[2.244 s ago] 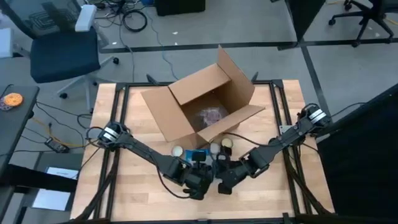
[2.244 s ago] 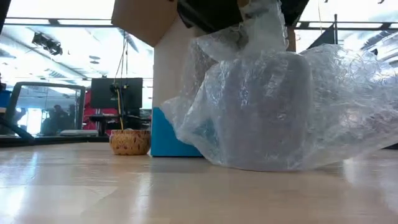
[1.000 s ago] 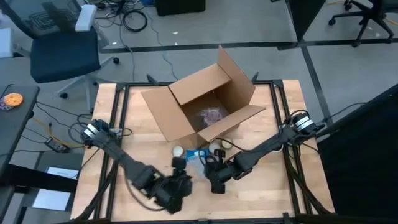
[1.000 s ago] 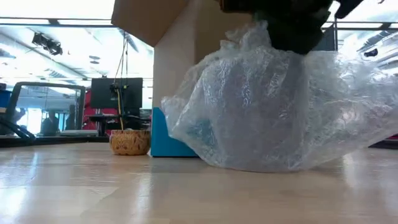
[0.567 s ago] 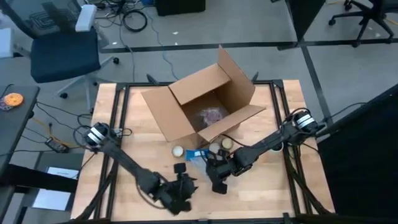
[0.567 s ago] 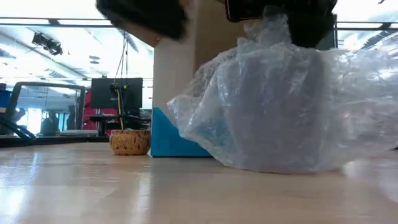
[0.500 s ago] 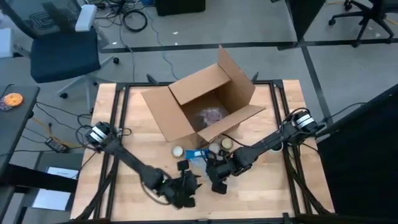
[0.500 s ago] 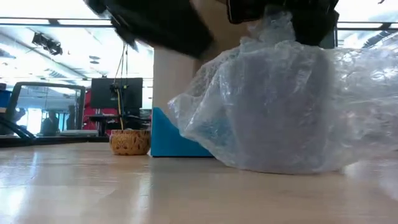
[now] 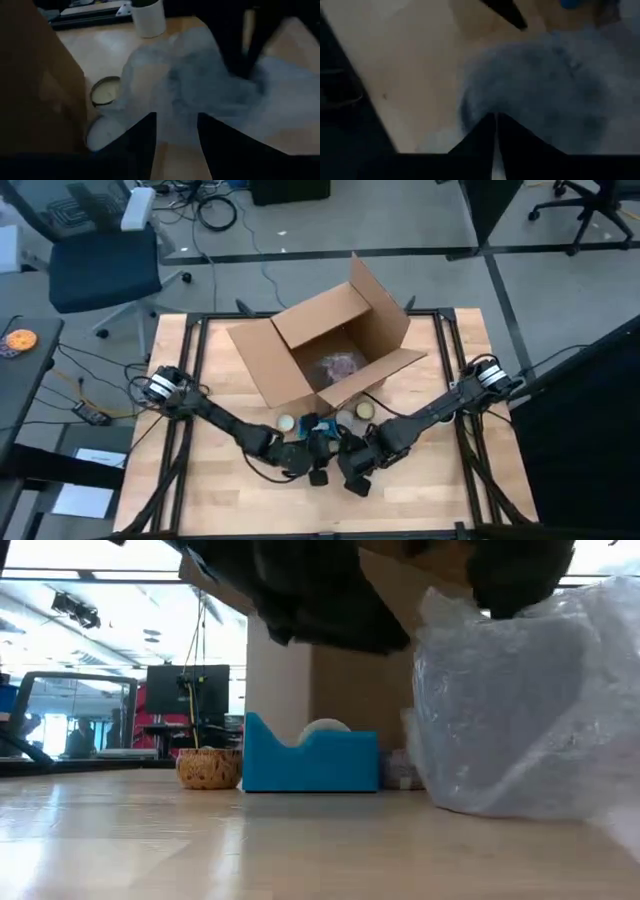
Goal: Wrap mug
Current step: Wrap the purple mug with the bubble wrap
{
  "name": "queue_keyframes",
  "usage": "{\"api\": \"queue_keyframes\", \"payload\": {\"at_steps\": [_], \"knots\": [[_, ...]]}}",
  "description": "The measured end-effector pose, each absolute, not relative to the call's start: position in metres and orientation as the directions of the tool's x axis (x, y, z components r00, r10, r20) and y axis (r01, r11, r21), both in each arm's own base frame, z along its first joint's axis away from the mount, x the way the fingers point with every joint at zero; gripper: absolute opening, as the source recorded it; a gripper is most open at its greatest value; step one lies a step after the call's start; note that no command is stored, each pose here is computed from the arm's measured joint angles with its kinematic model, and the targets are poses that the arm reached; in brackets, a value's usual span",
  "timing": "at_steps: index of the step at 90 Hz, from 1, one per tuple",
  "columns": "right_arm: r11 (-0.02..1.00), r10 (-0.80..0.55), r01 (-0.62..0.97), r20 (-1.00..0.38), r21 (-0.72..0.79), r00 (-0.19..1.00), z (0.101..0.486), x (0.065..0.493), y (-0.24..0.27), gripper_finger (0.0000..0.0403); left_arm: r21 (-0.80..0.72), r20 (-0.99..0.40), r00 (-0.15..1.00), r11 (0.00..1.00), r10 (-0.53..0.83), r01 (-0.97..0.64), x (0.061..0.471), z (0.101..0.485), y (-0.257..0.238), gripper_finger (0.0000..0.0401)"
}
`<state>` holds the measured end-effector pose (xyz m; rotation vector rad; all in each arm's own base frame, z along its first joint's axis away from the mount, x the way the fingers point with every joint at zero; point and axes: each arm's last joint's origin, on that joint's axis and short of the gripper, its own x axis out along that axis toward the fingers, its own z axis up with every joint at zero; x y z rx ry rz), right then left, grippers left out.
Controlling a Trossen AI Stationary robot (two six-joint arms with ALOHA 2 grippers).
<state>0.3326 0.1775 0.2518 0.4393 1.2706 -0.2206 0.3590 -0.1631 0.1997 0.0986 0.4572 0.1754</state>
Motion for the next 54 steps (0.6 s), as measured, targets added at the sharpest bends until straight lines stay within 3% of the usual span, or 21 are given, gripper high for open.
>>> {"api": "queue_keyframes", "payload": {"at_steps": [25,43,54], "knots": [[0.927,-0.088,0.371,-0.923,0.062,0.374,0.276,0.333,0.174,0.0000,0.116,-0.482,0.865,0.989,0.138,-0.093,0.320,0.242,-0.176,0.0129],[0.903,-0.111,0.428,-0.954,0.020,0.279,0.245,0.329,0.163,0.0000,0.096,-0.482,0.866,0.990,0.133,-0.099,0.292,0.252,-0.198,0.0129],[0.901,-0.043,0.425,-0.957,0.086,0.286,0.221,0.329,0.164,0.0000,0.090,-0.450,0.881,0.989,0.149,-0.121,0.290,0.247,-0.211,0.0129]]}}
